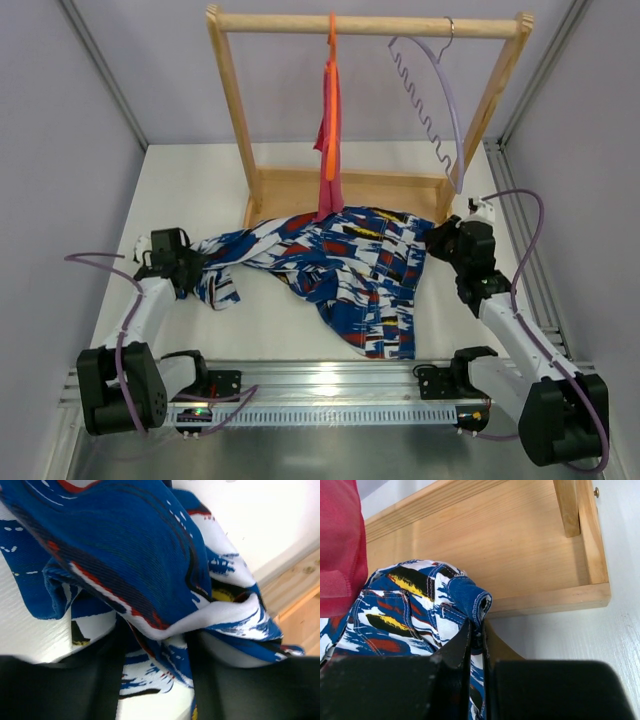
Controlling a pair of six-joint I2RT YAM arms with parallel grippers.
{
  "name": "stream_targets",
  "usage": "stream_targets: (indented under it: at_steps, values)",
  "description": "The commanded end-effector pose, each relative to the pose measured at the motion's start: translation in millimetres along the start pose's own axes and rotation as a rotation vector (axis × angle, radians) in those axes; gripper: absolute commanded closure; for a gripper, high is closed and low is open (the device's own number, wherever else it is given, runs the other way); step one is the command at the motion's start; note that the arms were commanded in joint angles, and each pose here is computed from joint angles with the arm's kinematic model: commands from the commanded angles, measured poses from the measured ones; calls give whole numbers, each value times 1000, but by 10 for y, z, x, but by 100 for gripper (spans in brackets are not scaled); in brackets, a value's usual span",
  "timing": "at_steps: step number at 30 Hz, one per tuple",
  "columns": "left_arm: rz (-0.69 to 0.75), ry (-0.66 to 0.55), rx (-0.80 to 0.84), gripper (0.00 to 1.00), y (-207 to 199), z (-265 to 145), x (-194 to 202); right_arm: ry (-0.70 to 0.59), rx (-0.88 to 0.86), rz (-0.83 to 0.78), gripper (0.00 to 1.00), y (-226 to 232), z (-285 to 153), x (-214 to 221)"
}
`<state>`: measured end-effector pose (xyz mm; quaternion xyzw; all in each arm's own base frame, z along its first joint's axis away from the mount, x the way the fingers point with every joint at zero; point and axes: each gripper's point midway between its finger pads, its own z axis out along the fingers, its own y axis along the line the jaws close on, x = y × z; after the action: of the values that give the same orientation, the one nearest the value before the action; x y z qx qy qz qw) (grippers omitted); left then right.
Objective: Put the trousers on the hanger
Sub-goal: Fold the trousers
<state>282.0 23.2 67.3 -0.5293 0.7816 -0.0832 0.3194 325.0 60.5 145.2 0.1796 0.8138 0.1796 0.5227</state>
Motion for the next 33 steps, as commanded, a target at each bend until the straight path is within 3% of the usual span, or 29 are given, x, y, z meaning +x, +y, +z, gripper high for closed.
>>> stream_targets:
  at_steps: [1,2,4,7,13,19,28,33]
  values:
    - [-72,-116,27,50,-112,54,-252,-71,-33,-9,96,104,-104,-214]
    - [-78,-135,32,64,-128,50,-291,-75,-34,-10,96,113,-118,-240]
    - [-79,-176,35,75,-182,0,-408,-81,-39,-14,96,136,-177,-275]
    - [-53,-216,50,100,-290,-150,-559,-77,-36,-24,96,159,-278,-317]
    - [-37,-331,69,99,-381,-577,-870,-130,36,-25,96,107,-483,-541]
    - [-50,-405,77,100,-384,-898,-1044,-105,113,-31,96,9,-593,-563]
    - [-37,-407,-59,100,-16,-814,-954,-6,160,-62,96,-160,-713,-276]
    - [10,-354,-40,100,-83,-708,-869,71,96,-47,96,-84,-662,-71]
